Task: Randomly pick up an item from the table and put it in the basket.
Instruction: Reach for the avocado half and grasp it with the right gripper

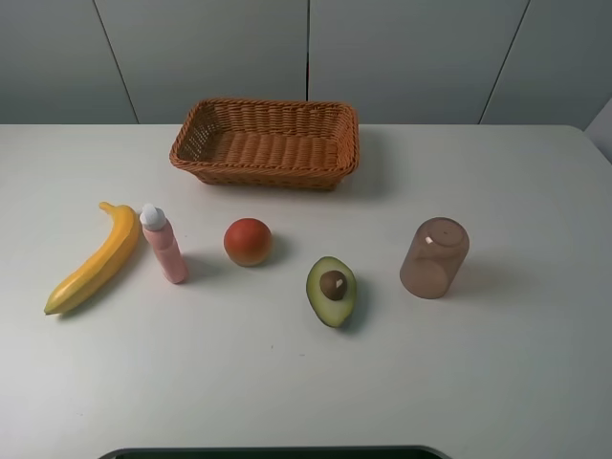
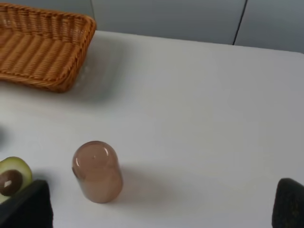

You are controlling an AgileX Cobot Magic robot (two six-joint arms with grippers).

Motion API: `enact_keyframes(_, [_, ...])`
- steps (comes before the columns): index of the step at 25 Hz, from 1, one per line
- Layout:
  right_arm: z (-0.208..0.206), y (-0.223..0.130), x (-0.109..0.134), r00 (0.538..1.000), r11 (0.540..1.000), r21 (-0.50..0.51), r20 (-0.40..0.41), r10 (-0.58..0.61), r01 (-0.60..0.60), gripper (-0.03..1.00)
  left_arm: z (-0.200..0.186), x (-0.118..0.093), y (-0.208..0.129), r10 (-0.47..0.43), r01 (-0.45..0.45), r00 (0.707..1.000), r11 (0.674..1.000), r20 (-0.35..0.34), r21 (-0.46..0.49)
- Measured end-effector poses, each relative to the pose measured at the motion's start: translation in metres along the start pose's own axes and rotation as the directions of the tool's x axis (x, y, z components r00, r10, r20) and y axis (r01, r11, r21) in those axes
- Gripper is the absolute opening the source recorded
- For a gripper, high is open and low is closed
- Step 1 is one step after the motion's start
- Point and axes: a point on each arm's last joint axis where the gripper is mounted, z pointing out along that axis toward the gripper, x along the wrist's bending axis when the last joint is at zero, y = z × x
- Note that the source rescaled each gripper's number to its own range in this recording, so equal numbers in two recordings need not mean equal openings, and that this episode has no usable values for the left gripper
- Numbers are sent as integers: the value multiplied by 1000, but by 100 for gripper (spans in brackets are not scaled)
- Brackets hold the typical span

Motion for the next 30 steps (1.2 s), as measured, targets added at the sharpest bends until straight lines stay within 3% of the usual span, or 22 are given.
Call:
enact_keyframes(6, [70, 79, 12, 988, 982, 178, -145, -44, 70, 100, 0, 0, 0, 7, -7, 1000, 1000, 0, 0])
enact_keyframes(11, [131, 108, 55, 953, 945, 247, -263, -149, 216, 100, 0, 0, 0, 7, -7, 1000, 1000, 0, 0])
enact_keyframes(19, [216, 75, 147, 911, 810, 473, -375, -171, 347, 100, 0, 0, 0, 7, -7, 1000, 1000, 0, 0])
enact_keyframes(24, [251, 45, 191, 917, 751, 563, -372, -142, 345, 100, 0, 0, 0, 7, -7, 1000, 1000, 0, 0])
enact_keyframes(30, [278, 13, 219, 942, 695, 652, -316, -115, 304, 100, 0, 0, 0, 7, -7, 1000, 1000, 0, 0])
